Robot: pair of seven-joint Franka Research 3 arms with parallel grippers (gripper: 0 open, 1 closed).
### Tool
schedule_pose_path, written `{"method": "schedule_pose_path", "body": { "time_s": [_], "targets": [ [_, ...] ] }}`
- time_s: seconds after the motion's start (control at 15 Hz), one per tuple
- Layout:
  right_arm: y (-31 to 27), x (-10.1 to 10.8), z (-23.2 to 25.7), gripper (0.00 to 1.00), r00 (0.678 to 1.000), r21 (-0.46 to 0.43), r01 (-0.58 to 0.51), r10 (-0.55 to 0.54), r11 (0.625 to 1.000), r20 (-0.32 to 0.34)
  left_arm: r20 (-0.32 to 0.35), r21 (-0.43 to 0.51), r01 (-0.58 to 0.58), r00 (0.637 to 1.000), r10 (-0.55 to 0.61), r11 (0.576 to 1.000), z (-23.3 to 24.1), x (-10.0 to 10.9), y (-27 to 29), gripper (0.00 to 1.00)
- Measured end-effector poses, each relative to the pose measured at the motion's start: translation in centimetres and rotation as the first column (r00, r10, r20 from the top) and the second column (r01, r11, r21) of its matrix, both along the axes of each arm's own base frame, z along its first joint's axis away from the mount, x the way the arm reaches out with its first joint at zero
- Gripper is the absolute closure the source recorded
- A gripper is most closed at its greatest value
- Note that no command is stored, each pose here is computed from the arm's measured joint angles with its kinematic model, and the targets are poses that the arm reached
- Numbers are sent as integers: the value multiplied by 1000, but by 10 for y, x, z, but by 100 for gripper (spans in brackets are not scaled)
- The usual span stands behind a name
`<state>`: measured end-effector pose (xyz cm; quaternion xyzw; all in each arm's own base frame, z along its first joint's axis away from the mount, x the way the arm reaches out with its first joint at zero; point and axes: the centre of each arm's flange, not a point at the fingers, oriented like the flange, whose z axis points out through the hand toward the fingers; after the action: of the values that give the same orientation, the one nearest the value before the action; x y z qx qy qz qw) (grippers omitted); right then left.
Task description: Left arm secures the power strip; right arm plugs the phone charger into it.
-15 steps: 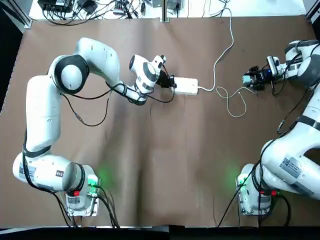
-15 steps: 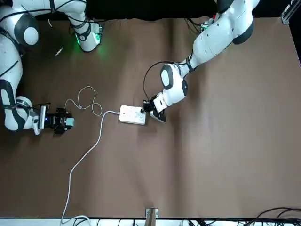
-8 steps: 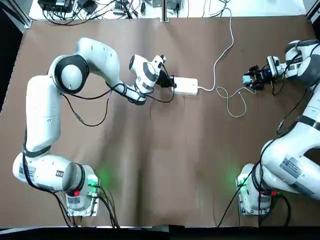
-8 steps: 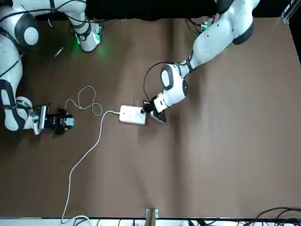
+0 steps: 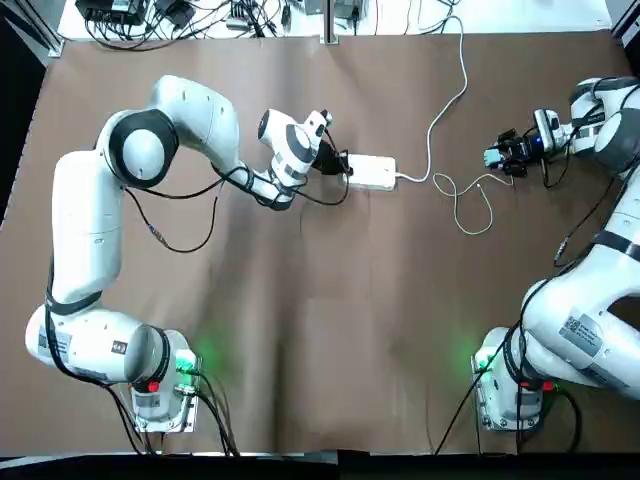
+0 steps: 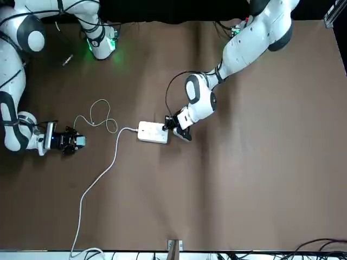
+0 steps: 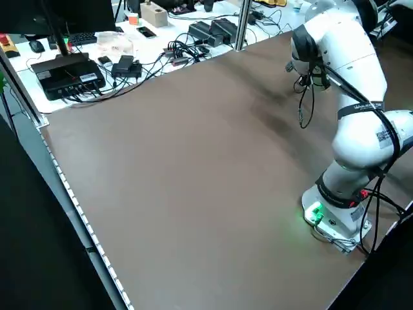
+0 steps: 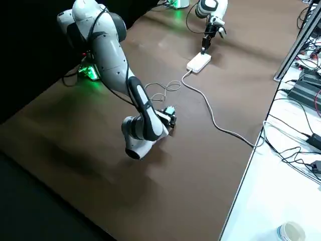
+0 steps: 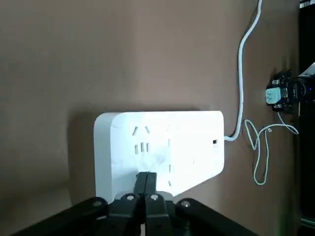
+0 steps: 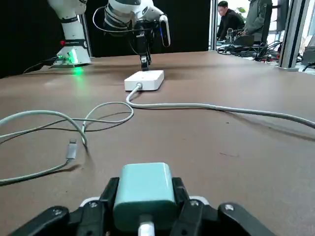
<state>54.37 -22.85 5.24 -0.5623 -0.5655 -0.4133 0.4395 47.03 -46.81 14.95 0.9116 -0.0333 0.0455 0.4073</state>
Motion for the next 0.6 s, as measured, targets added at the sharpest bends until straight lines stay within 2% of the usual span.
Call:
{"method": "schedule_pose_path", "body": {
  "time_s": [0.27,0.4,0.6],
  "targets": [
    [0,4,5,52,1000,-24,1,-1,1000,-6,-1,0,-1,1000,1,1000,0,0,0,99],
    [-3,12,18,52,998,-64,17,-20,998,-51,-1,0,-2,1000,2,1000,0,0,0,99],
    [-11,28,66,52,990,-143,21,-40,990,-133,-2,0,-2,1000,2,1000,0,0,0,99]
  ]
}}
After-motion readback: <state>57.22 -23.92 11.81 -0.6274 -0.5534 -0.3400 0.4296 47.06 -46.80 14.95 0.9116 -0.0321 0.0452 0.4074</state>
